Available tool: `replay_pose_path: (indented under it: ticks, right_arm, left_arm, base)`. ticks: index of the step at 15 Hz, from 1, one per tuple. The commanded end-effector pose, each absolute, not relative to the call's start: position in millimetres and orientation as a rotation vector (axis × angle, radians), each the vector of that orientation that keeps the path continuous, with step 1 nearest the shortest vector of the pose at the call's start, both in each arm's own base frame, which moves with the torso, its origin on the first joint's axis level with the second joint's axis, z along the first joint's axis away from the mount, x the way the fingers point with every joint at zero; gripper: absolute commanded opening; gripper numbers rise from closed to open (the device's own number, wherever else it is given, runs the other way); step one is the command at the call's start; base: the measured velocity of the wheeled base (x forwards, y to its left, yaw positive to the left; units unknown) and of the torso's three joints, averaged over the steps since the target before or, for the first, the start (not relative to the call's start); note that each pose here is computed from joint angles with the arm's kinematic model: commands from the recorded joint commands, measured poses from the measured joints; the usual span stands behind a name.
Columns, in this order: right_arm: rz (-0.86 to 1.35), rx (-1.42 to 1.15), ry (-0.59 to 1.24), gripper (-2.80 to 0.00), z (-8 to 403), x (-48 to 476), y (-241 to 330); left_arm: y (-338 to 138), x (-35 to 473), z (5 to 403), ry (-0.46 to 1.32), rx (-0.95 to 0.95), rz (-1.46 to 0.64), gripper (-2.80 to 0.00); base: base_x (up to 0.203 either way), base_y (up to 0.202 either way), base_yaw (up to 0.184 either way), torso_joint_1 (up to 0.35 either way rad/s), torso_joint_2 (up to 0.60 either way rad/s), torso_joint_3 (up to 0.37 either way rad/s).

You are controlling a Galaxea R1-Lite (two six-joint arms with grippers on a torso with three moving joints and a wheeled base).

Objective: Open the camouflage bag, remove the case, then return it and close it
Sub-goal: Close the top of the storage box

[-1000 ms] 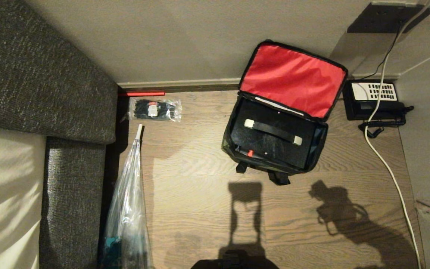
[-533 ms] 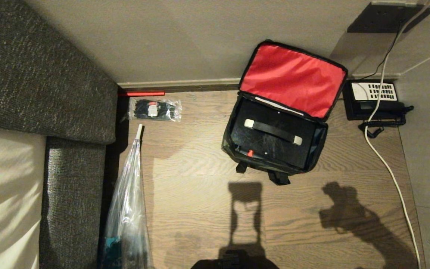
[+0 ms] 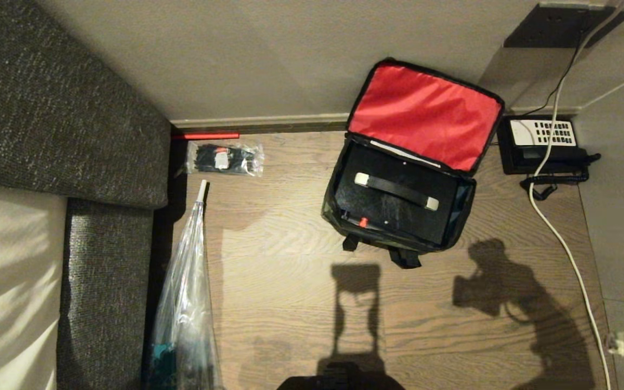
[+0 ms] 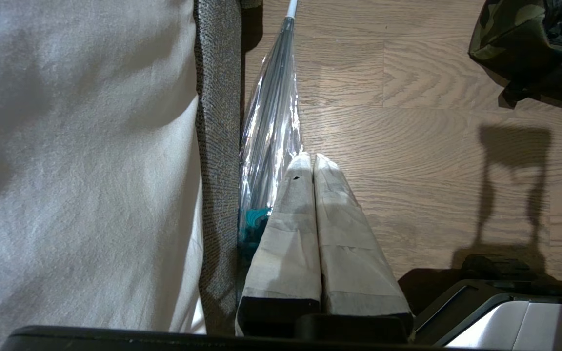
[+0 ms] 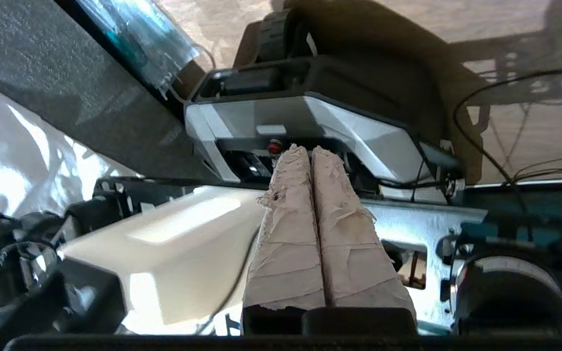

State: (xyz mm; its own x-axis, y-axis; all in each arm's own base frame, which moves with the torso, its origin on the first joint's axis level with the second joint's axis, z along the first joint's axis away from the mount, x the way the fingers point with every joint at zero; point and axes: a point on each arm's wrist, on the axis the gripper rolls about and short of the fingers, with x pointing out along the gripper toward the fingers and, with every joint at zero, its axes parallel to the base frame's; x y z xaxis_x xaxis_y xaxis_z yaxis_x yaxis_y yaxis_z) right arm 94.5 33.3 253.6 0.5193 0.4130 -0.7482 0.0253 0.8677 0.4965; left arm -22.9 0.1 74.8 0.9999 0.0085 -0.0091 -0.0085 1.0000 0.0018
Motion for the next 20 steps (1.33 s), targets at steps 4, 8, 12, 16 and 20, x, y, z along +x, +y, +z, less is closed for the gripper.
replay_pose_path:
  ticks: [4, 8, 12, 16, 20]
  right_arm:
    - [0.156, 0.393, 0.999, -2.8, 251, 157, 10]
    - [0.169, 0.579, 0.682, -2.8, 256, 231, -9]
    - [0.198, 0.694, 0.473, -2.8, 238, 280, -30]
    - [0.253, 0.667, 0.347, 0.0, 205, 321, -37]
    - [0.288, 0.639, 0.235, 0.0, 215, 344, -41]
  left_arm:
    - [0, -23, 75, 0.008, 0.002, 0.009, -2.8]
    - [0, -23, 75, 0.008, 0.002, 0.009, -2.8]
    - [0, -23, 75, 0.008, 0.002, 0.009, -2.8]
    - [0, -23, 75, 0.008, 0.002, 0.009, -2.8]
    - [0, -23, 75, 0.008, 0.002, 0.009, -2.8]
  base:
    - [0.0, 0.0, 0.0, 0.0, 0.0, 0.0]
    - [0.0, 0.0, 0.0, 0.0, 0.0, 0.0]
    - [0.0, 0.0, 0.0, 0.0, 0.0, 0.0]
    - [0.0, 0.0, 0.0, 0.0, 0.0, 0.0]
    - [0.0, 0.0, 0.0, 0.0, 0.0, 0.0]
